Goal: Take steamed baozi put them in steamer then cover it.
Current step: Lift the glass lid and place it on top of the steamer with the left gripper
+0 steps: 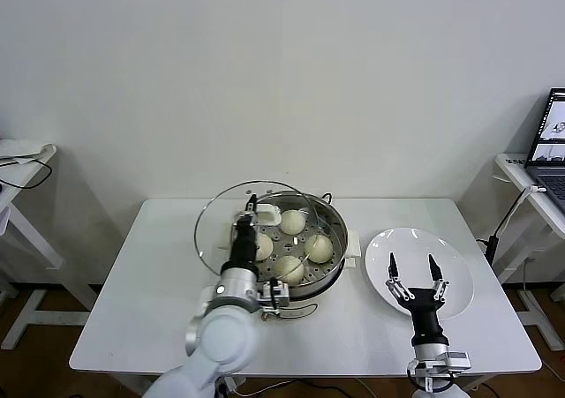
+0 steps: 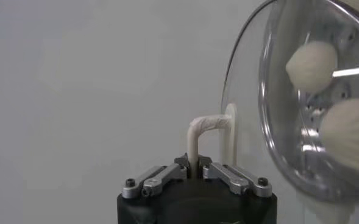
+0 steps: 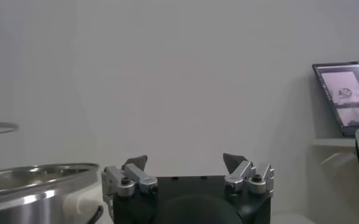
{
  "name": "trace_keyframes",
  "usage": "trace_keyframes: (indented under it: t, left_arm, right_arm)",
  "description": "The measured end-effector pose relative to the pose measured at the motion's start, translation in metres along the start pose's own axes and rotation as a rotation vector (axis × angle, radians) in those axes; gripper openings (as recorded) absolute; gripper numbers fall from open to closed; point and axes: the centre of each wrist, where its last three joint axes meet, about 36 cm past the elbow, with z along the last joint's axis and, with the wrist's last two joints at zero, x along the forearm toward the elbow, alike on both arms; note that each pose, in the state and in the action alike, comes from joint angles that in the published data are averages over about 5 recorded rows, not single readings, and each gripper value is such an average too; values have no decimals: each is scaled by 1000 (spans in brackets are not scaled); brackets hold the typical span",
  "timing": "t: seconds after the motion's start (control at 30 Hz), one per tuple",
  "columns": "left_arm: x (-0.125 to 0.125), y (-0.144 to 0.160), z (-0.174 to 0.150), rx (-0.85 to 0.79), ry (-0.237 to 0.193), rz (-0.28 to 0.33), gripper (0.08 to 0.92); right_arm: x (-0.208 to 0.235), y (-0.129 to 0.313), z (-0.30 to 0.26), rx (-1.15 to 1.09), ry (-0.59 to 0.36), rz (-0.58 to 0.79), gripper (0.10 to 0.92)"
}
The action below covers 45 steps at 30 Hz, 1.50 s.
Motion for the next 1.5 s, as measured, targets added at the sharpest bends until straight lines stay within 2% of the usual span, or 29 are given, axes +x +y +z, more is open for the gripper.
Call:
trace_keyframes:
  t: [0.67, 1.5]
  left_arm:
    - [-27, -22, -56, -17, 5, 21, 187]
    - [-36, -45, -73, -32, 26, 44, 187]
  right_arm:
    - [5, 2, 9, 17, 20, 6, 823]
    - [3, 3, 11, 22, 20, -6, 823]
